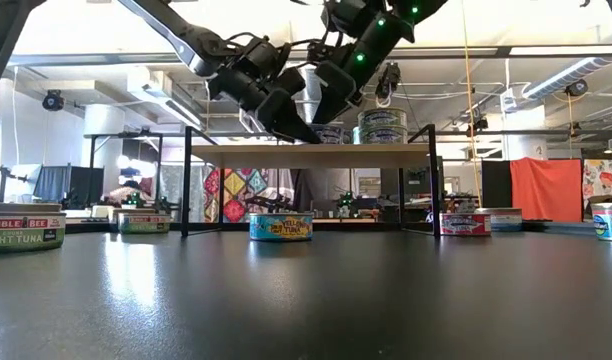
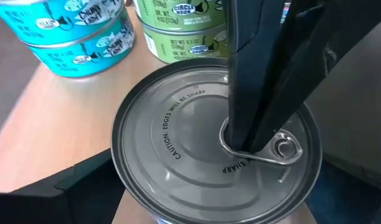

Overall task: Stack canned seafood by type on shelf
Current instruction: Put the top dark blue tuna can on the shelf

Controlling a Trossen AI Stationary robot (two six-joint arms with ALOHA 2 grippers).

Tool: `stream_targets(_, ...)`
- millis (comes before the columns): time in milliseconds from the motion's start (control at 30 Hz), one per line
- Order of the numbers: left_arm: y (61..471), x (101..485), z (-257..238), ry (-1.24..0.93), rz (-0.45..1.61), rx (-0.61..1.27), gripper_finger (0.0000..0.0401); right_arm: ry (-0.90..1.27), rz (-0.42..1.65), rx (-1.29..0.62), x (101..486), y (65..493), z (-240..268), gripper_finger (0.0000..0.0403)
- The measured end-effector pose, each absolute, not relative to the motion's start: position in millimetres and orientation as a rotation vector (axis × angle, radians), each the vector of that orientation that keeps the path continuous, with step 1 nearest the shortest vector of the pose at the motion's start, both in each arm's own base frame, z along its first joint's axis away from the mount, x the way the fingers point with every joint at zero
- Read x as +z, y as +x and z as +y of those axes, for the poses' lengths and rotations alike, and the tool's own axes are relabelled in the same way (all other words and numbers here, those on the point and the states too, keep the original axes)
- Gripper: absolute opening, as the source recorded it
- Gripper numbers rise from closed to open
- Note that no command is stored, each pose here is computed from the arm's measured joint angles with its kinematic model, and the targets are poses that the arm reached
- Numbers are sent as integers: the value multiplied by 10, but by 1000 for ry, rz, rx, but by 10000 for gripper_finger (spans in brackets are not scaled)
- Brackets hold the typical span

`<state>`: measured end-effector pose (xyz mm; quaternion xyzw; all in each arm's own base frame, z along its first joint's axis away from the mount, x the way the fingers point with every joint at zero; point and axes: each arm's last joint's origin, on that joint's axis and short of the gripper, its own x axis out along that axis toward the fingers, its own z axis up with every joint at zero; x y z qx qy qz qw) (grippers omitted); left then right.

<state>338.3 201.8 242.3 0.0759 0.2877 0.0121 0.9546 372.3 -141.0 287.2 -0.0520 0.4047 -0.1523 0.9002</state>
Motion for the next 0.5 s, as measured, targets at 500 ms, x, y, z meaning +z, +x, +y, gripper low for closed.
stream_targets(500,3308,2497,2029,223,632,93,396,-65,839,-338,2812,3739,-1487,13)
